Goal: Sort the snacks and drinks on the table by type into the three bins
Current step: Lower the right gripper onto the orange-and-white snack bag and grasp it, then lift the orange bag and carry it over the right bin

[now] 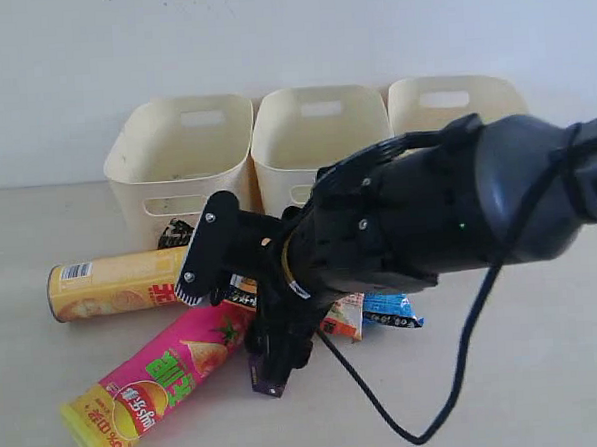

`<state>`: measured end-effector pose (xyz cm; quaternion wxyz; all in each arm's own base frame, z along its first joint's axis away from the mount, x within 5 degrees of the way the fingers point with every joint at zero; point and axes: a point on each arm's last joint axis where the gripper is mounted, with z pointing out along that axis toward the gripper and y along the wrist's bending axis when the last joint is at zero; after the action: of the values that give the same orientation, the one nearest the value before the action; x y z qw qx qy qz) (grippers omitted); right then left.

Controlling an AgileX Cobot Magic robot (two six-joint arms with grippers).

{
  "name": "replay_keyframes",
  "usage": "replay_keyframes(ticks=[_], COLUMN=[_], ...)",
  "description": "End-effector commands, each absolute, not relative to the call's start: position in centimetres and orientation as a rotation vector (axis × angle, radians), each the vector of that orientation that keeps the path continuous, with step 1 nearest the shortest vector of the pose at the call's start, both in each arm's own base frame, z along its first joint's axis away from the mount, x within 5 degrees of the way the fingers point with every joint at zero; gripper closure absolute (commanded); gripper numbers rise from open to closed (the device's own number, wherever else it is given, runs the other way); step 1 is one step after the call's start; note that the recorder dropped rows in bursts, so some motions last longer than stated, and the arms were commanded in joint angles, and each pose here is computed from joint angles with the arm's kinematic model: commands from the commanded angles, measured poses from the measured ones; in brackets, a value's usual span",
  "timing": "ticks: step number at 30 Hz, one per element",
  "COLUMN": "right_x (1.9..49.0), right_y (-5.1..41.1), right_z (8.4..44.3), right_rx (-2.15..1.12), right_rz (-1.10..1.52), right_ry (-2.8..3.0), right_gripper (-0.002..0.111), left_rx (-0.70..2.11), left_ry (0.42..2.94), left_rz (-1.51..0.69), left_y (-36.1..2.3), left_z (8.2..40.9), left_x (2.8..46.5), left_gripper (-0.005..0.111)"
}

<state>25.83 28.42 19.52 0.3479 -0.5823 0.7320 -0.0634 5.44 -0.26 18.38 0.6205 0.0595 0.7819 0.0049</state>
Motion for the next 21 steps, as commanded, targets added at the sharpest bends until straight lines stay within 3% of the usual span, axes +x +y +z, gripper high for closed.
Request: replay_keyframes(ticks=[1,7,8,9,10,11,12,16,21], right_x=[27.7,30.0,30.2,30.4,30.4,30.4,30.3,30.0,29.5], right_y=[29.0,28.5,28.3,28.1,28.1,28.0,28.1,28.1,27.2], right_z=[18.9,17.1,17.0,17.0,17.0,17.0,17.0,17.4,20.8], right_rx=[-1.456,-1.398,-1.368,-1.361,-1.359,-1.357,-1.357,-1.339,-1.256], right_rz=[-0.286,-0.401,-0.394,-0.398,-0.4,-0.404,-0.405,-0.394,-0.392], right_ry=[1.881,1.927,1.947,1.953,1.956,1.96,1.962,1.97,1.989], right_gripper=[0.031,0.032,0.037,0.05,0.069,0.094,0.11,0.108,0.108], left_rx=[0.121,0.121,0.121,0.121,0.121,0.121,0.121,0.121,0.121], left_ry=[1.786,1.786,1.786,1.786,1.786,1.786,1.786,1.786,1.786], left_rz=[-0.002,-0.002,-0.002,-0.002,-0.002,-0.002,-0.002,-0.002,-0.002], left_y=[-0.3,-0.3,-0.3,-0.3,-0.3,-0.3,-0.3,-0.3,-0.3], left_z=[18.5,18.5,18.5,18.5,18.5,18.5,18.5,18.5,18.5], left_x=[5.4,5.4,5.4,5.4,5.4,5.4,5.4,5.4,5.4], left_gripper=[0.103,0.103,0.103,0.103,0.103,0.103,0.103,0.103,0.103])
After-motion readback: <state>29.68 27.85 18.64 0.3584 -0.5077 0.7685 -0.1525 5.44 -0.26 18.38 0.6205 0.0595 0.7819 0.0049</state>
